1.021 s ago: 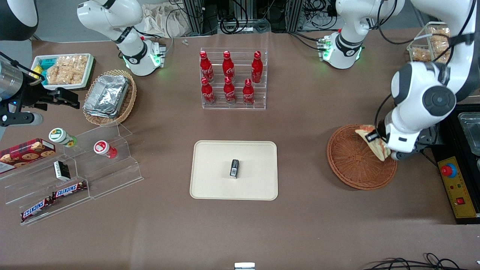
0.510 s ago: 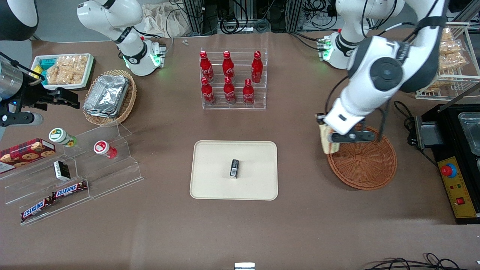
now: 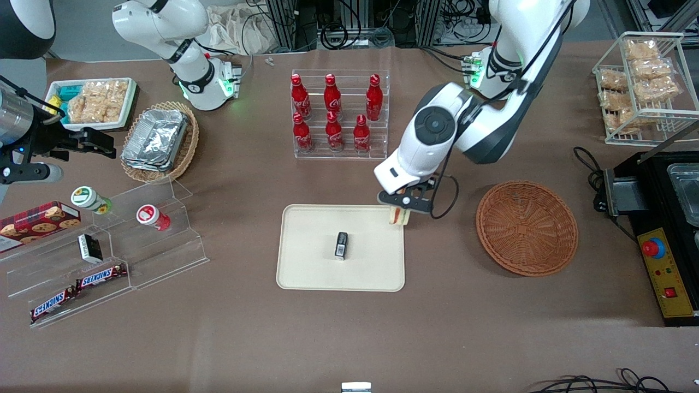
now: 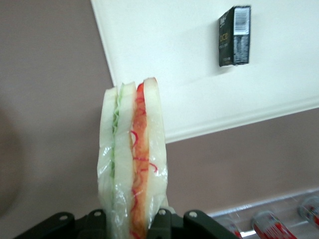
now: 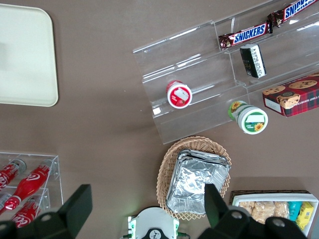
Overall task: Place sandwich from basket to tray
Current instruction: 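Carry the sandwich over the white tray beside the black box, then lower the sandwich onto the tray and open the left gripper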
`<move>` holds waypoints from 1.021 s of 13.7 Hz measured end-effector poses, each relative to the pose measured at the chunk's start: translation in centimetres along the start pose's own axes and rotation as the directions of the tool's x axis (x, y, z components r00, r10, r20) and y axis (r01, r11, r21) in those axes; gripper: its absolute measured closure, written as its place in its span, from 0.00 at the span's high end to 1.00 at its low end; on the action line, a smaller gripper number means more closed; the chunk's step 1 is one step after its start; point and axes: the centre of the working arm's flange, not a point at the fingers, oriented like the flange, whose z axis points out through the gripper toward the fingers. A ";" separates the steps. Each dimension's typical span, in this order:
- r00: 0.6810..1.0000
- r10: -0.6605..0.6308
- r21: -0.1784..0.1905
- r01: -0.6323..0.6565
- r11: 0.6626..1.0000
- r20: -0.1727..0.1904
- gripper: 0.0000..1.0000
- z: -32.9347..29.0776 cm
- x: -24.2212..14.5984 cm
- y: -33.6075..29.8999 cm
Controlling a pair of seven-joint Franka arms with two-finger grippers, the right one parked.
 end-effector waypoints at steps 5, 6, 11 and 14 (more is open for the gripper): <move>0.995 -0.033 0.008 0.034 0.999 -0.091 0.20 7.7 2.2 -0.2; 0.993 -0.042 0.013 0.044 0.999 -0.109 0.20 8.5 2.6 -0.1; 0.988 -0.081 0.013 0.083 0.996 -0.131 0.20 9.9 4.6 -0.3; 0.987 -0.096 0.000 0.097 0.995 -0.128 0.47 11.0 5.8 -0.5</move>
